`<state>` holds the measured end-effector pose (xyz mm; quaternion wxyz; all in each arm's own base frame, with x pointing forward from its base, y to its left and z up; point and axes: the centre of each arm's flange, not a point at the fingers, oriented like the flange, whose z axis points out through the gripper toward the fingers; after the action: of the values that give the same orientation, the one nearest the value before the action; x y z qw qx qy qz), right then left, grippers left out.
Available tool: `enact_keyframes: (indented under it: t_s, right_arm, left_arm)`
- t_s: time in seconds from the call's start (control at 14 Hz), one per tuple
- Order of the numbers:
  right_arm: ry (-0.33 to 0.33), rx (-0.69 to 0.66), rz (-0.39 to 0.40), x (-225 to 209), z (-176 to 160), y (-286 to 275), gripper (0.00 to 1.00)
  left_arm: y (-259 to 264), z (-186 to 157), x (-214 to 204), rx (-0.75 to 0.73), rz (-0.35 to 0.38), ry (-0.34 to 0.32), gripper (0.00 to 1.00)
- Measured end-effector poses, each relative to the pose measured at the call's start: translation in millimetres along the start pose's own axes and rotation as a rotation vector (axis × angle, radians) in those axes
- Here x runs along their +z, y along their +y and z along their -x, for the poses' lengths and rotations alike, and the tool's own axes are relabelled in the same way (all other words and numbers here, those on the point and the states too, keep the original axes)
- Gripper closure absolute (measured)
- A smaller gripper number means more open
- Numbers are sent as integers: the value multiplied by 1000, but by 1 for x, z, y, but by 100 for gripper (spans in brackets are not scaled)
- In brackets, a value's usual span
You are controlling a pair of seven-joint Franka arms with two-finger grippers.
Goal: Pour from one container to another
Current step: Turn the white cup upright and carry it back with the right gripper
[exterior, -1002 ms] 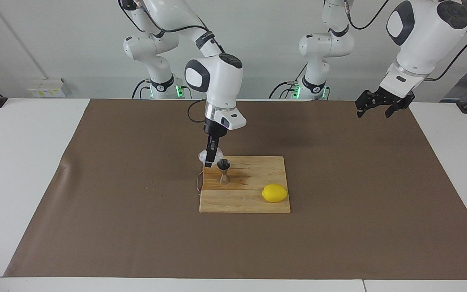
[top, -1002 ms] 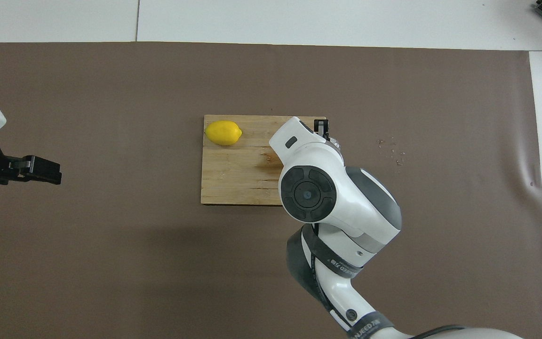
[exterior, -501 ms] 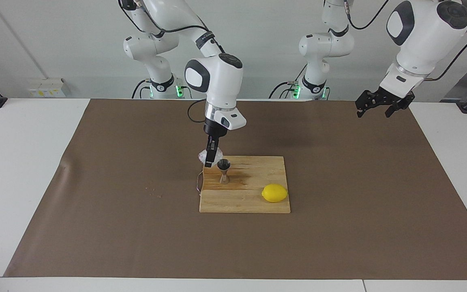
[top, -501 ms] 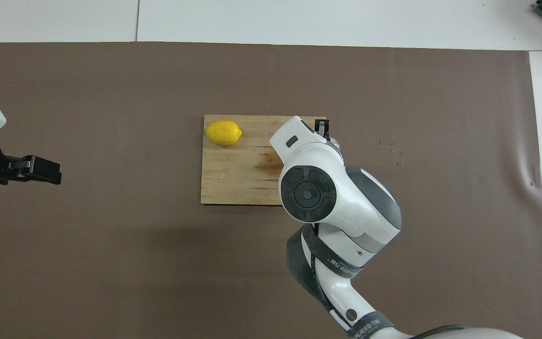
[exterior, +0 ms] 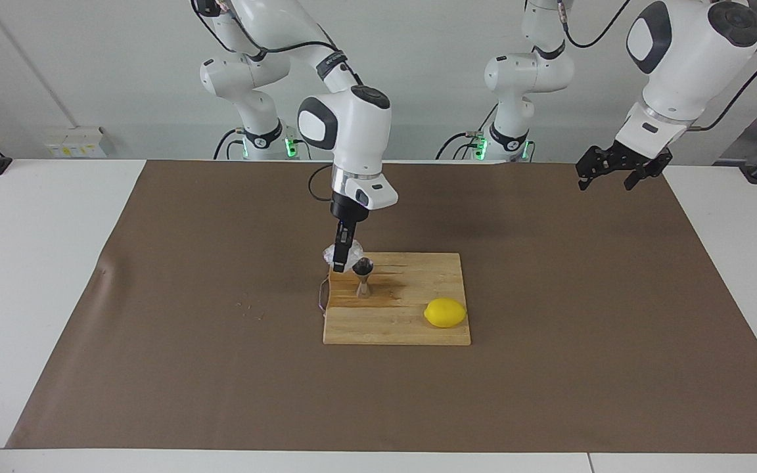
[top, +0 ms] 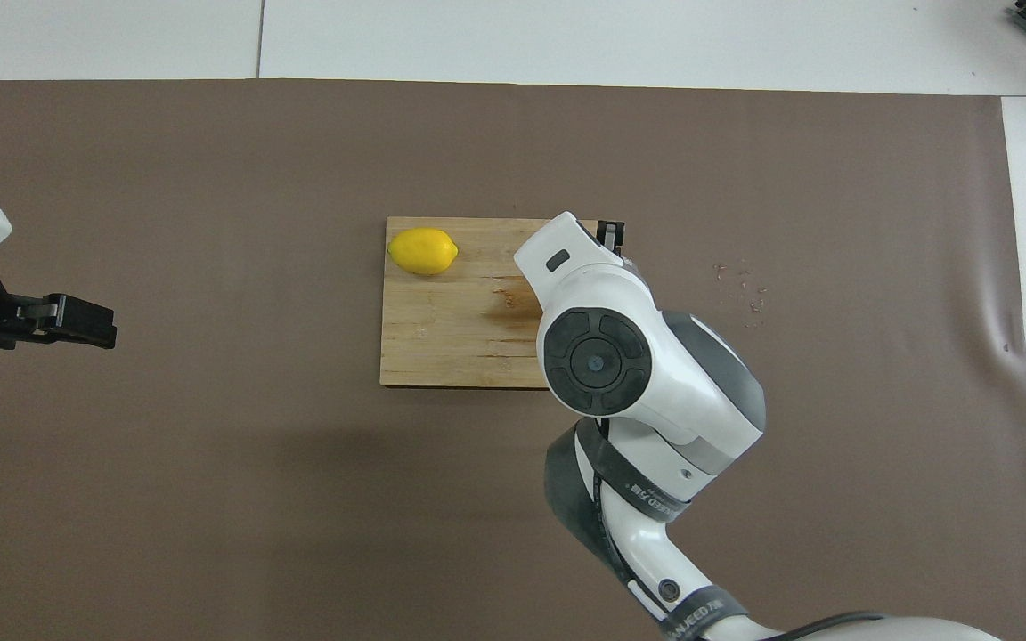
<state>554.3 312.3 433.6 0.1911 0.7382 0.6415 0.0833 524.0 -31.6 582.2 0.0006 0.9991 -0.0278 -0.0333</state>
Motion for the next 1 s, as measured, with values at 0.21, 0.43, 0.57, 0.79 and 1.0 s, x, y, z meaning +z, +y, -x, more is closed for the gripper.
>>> enact_keyframes:
  t_s: [0.21,0.43,0.57,0.79,1.0]
  right_arm:
    - [25,51,-26,-1,8,7,49]
    - [69,110,-69,-6,15,11,49]
    - [118,141,-113,-7,28,20,49]
    - [223,183,-192,-2,64,43,49]
    - [314,208,-247,11,102,61,49]
  left_arm:
    - [0,0,0,0,0,0,0]
    - [0,0,0,0,0,0,0]
    - [0,0,0,0,0,0,0]
    - [0,0,0,0,0,0,0]
    - [0,0,0,0,0,0,0]
